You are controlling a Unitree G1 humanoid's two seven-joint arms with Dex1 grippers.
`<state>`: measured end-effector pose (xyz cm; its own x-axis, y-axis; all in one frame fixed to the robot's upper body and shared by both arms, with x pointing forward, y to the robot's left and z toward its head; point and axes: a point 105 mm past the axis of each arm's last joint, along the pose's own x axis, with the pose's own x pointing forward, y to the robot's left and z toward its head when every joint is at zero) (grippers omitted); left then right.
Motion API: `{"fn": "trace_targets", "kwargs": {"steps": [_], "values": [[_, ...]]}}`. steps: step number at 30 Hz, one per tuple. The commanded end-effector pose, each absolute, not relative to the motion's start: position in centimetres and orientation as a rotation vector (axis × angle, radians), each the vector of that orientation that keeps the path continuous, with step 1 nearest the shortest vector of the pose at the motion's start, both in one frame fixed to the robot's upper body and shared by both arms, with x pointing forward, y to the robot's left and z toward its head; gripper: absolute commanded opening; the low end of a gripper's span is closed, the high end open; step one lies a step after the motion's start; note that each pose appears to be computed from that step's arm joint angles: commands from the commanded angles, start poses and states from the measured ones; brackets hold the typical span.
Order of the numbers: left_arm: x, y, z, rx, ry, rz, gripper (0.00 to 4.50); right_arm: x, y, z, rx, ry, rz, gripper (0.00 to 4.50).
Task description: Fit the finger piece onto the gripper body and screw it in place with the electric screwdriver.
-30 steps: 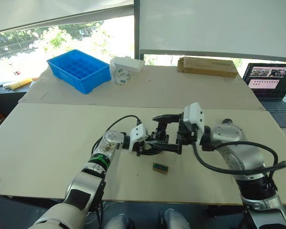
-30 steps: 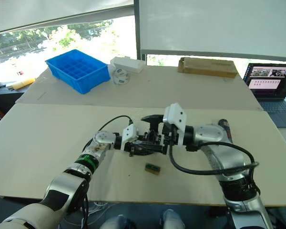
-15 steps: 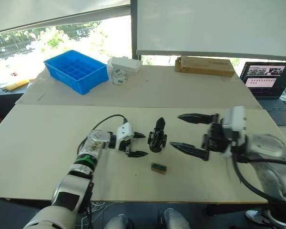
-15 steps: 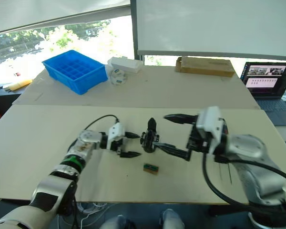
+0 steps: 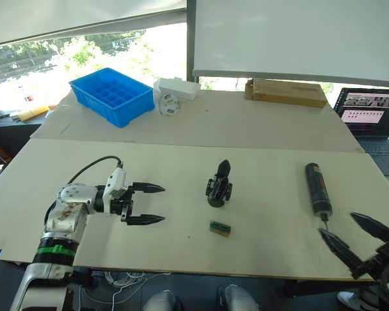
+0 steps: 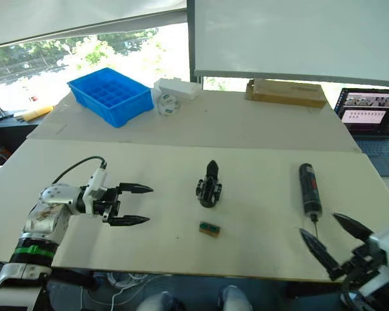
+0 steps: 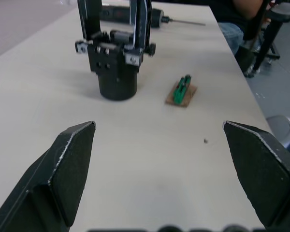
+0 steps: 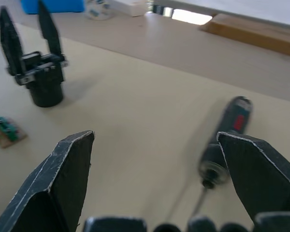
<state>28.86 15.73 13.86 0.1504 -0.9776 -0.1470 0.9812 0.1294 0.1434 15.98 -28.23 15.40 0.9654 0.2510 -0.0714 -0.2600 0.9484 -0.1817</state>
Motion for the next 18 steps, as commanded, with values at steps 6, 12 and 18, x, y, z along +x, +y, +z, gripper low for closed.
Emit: {"fn": "trace_targets", "kwargs": {"steps": [6, 12, 18], "values": [[28.9, 13.0, 19.5, 0.112, -0.208, -1.367, 4.46, 20.8, -31.9, 16.9, -0.265, 0.167, 0.109, 4.5], [29.2, 11.5, 20.4, 0.118, -0.226, -1.413, 4.46, 26.8, -34.3, 15.4, -0.257, 0.427, 0.039, 4.5], [28.4, 10.6, 20.3, 0.119, -0.223, -1.466, 4.46, 29.8, -34.0, 13.6, -0.152, 0.53, 0.001, 4.5]]}}
